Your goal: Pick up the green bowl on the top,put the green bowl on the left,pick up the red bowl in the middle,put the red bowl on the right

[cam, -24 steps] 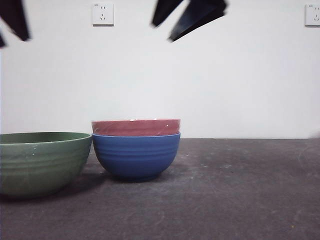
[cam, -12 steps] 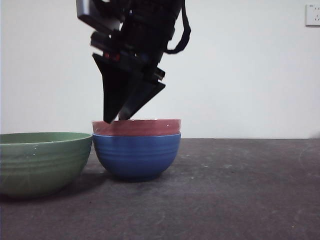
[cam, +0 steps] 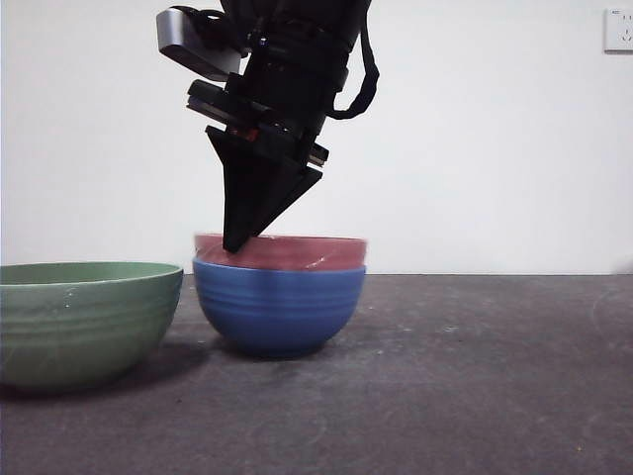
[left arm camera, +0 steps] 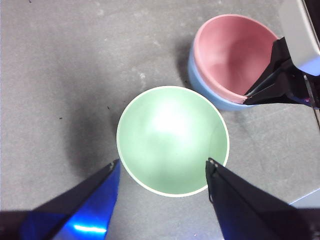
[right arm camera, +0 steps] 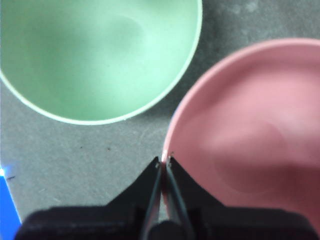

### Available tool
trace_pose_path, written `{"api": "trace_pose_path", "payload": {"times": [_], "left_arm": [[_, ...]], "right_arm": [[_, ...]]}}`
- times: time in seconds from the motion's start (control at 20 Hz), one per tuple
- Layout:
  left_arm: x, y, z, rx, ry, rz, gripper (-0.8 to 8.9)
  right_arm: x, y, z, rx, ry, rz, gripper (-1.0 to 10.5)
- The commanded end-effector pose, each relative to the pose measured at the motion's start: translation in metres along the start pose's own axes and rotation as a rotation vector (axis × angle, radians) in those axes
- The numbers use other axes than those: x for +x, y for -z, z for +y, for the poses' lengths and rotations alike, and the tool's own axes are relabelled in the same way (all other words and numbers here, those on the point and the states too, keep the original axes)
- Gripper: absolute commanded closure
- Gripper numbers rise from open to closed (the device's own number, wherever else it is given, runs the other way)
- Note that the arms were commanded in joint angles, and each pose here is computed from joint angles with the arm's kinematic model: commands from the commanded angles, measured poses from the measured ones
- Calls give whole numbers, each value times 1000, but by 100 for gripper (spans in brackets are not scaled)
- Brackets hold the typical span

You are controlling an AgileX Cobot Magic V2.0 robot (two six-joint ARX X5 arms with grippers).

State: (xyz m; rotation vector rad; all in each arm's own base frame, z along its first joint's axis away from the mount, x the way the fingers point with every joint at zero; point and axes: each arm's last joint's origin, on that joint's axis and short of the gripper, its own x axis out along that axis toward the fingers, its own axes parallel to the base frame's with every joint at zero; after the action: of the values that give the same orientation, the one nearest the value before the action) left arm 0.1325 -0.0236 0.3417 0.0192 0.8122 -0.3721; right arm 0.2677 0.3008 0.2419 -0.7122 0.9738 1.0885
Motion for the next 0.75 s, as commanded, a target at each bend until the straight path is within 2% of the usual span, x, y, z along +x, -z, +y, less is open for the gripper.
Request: {"api": "trace_pose_path", "payload": {"times": [0.05, 0.15, 0.3, 0.55, 0.75], "left_arm": [[0, 1, 0, 10, 0, 0, 522], [1, 0, 0, 10, 0, 0, 522], [1, 0, 0, 10, 0, -1, 522], [0, -3, 1, 18, -2, -36, 522], [0, -7, 1, 23, -5, -71, 522]], "right_arm": [[7, 1, -1, -2, -3, 22, 959], [3, 0, -1, -15, 6, 11, 959], [-11, -2, 0, -23, 68, -15, 959], [-60, -3, 7, -30, 118, -124, 959], [-116, 14, 13, 53, 229, -137, 959]]}}
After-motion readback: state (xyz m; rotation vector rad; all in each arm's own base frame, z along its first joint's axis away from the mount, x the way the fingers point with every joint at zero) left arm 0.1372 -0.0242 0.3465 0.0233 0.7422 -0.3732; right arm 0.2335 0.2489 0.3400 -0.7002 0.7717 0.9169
